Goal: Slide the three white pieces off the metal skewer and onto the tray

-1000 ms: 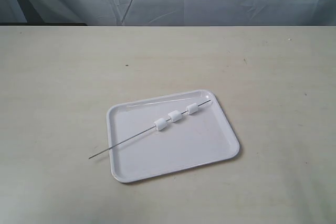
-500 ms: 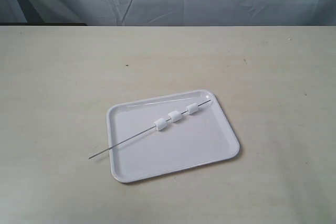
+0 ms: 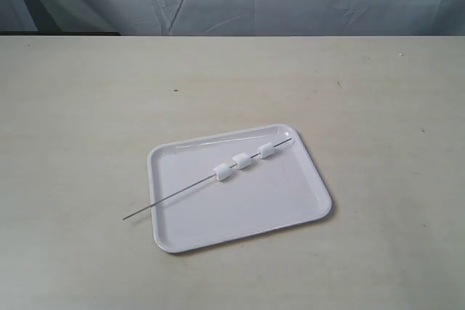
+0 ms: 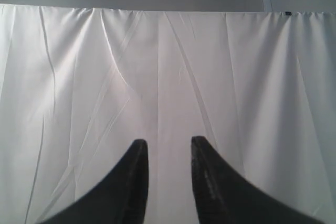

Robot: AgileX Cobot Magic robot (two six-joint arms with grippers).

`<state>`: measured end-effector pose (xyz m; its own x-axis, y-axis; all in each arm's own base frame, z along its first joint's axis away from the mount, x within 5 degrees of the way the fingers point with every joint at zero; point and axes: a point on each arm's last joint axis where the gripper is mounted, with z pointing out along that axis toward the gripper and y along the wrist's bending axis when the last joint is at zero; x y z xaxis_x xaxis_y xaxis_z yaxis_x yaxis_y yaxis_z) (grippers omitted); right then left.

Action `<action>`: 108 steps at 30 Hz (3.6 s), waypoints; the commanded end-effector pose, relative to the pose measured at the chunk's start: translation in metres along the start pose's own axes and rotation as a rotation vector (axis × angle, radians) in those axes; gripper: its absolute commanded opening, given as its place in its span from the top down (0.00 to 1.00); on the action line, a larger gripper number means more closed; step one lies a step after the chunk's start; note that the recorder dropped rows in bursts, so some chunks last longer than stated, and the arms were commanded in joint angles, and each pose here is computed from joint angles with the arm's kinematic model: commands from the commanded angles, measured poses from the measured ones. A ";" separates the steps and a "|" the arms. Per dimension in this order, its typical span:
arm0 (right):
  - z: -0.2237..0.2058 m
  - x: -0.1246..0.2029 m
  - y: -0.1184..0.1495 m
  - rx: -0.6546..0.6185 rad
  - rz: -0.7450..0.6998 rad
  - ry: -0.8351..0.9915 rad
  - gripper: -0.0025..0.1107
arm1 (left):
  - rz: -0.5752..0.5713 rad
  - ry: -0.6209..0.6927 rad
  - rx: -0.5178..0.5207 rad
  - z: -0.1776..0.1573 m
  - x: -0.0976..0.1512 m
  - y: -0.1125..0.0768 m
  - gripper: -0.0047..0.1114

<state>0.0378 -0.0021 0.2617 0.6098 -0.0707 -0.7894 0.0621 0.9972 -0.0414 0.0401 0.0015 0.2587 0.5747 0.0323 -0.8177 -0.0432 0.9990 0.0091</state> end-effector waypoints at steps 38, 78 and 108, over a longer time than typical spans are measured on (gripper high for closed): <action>0.197 0.068 0.091 -0.471 0.227 1.484 0.73 | -0.331 1.123 0.917 0.160 0.103 -0.099 0.55; 0.179 0.143 0.113 -0.575 0.256 1.794 0.73 | 0.077 1.477 1.221 0.078 0.241 -0.165 0.65; 0.180 0.143 0.114 -0.565 0.273 1.779 0.73 | 0.032 1.439 1.254 0.082 0.229 -0.168 0.96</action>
<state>0.2731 0.0965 0.2534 -0.8924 -0.1980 -0.4055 -0.3355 0.8921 0.3026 0.2502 -0.1544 0.1088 -0.4804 0.6621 -0.5752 0.8598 0.4849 -0.1600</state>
